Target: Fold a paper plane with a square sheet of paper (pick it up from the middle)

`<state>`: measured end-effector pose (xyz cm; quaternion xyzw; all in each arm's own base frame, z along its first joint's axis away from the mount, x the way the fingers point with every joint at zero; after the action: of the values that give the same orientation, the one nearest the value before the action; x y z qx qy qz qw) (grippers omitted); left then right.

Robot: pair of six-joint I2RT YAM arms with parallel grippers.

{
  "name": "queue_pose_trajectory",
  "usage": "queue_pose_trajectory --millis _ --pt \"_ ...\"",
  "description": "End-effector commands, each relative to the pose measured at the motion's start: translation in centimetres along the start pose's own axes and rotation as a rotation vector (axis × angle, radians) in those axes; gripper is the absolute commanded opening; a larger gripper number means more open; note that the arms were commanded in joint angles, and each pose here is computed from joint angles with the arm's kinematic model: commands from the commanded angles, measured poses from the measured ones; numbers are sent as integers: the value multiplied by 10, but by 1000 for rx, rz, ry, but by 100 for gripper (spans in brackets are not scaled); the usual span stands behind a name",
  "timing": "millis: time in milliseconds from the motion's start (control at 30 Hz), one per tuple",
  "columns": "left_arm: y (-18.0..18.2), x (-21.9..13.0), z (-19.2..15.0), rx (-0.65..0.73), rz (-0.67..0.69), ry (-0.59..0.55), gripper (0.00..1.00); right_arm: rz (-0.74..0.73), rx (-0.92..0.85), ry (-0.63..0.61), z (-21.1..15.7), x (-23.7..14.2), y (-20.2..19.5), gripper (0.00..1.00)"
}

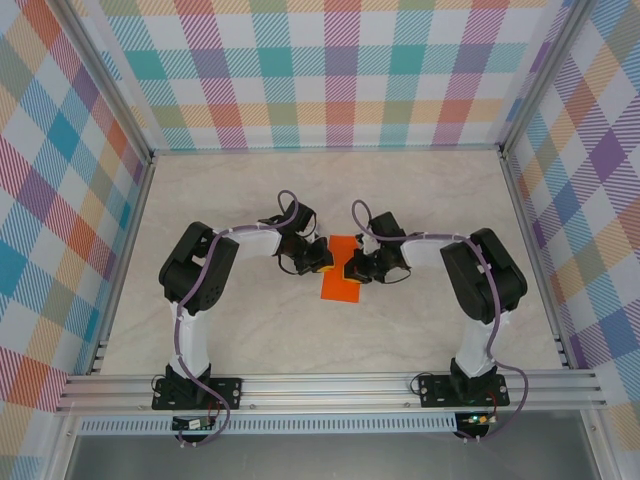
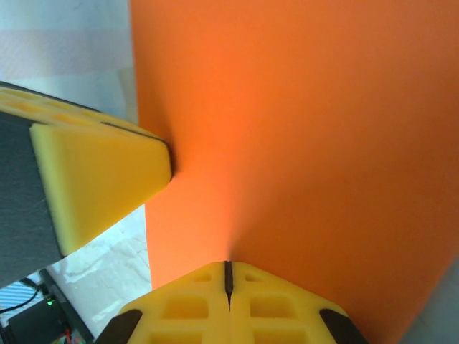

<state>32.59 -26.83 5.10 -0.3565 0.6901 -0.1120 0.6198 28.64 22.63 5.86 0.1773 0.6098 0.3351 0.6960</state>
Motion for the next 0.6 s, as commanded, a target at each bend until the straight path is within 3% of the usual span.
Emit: queue_pose_trajectory --millis 0,367,567 --pt "137 31 -32 -246 536 49 0 -11 14 79 -30 2 -11 0" --pt "137 31 -30 -234 536 45 0 -47 9 161 -97 -20 -17 0" --pt "109 26 -15 -108 503 34 0 -57 -95 -9 -53 -48 16 0"
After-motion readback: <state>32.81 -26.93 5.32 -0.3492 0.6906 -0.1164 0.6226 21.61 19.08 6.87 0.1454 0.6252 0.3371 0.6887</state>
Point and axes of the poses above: each hand's point on the last joint's axis, 136 mm out from that joint toward the fingers, its own x axis out along the fingers, its own y axis along the line the jaws close on, z = x × y, the point moved 6 cm from there along -x, back along the fingers, and after that the axes turned 13 degrees about -x, right-handed, at the moved point
